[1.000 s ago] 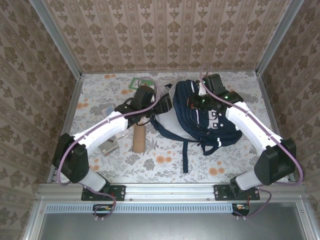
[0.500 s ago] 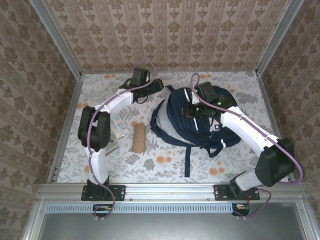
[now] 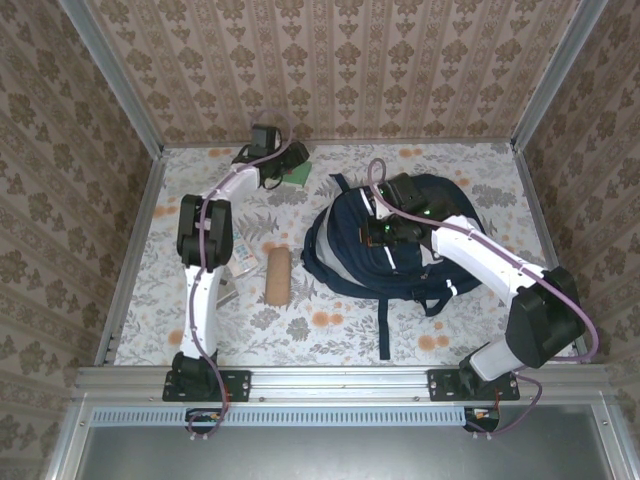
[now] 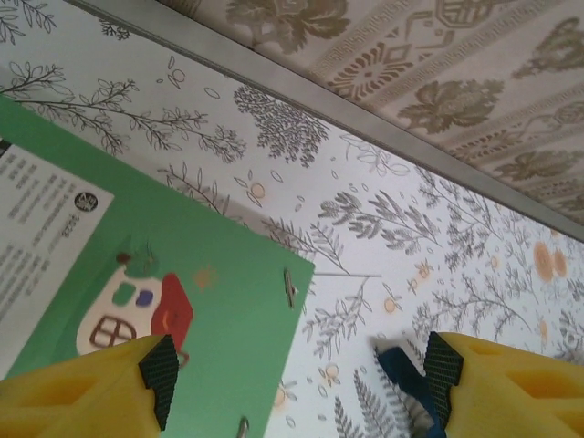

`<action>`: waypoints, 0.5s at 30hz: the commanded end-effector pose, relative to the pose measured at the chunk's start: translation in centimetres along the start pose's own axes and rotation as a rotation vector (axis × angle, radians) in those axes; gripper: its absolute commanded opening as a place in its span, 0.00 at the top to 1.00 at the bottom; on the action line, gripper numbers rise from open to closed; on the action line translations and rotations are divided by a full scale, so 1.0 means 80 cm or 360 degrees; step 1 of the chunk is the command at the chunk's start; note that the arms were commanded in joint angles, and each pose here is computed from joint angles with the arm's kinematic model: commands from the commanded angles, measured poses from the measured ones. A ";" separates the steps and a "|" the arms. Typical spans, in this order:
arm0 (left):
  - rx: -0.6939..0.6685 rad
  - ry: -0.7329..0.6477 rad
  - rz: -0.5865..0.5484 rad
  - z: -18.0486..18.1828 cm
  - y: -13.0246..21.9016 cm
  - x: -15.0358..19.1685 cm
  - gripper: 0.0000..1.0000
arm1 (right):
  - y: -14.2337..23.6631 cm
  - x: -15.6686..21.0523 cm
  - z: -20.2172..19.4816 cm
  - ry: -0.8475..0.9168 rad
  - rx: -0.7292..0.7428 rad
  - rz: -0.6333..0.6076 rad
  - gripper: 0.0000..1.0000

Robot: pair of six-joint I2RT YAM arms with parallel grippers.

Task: Pack the student bag
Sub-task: Move the book to the middle-left of the table.

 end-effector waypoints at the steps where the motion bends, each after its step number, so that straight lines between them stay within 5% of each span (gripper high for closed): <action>1: 0.0048 0.0068 0.0051 0.005 -0.011 -0.013 0.27 | -0.010 0.016 -0.005 0.0027 0.0020 0.0112 0.93; 3: 0.0029 0.0096 0.0076 0.014 -0.018 -0.015 0.27 | -0.011 0.018 -0.006 0.0031 0.0033 0.0125 0.84; 5: 0.0008 0.0137 0.0105 0.023 -0.021 -0.013 0.27 | -0.013 0.019 -0.008 0.0035 0.0051 0.0134 0.65; 15: -0.0073 0.0248 0.0197 0.069 -0.002 0.020 0.28 | -0.006 -0.010 0.003 0.0091 0.0061 0.0059 0.39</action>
Point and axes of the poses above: each hand's point on the last joint's axis, 136 mm out from that joint toward the fingers, its own y axis back along the fingers, its own z axis along the line the jaws close on, x = y × z, the point moved 8 cm from there along y, back along the fingers, and after that the axes turned 3 degrees about y, right-handed, at the moved point
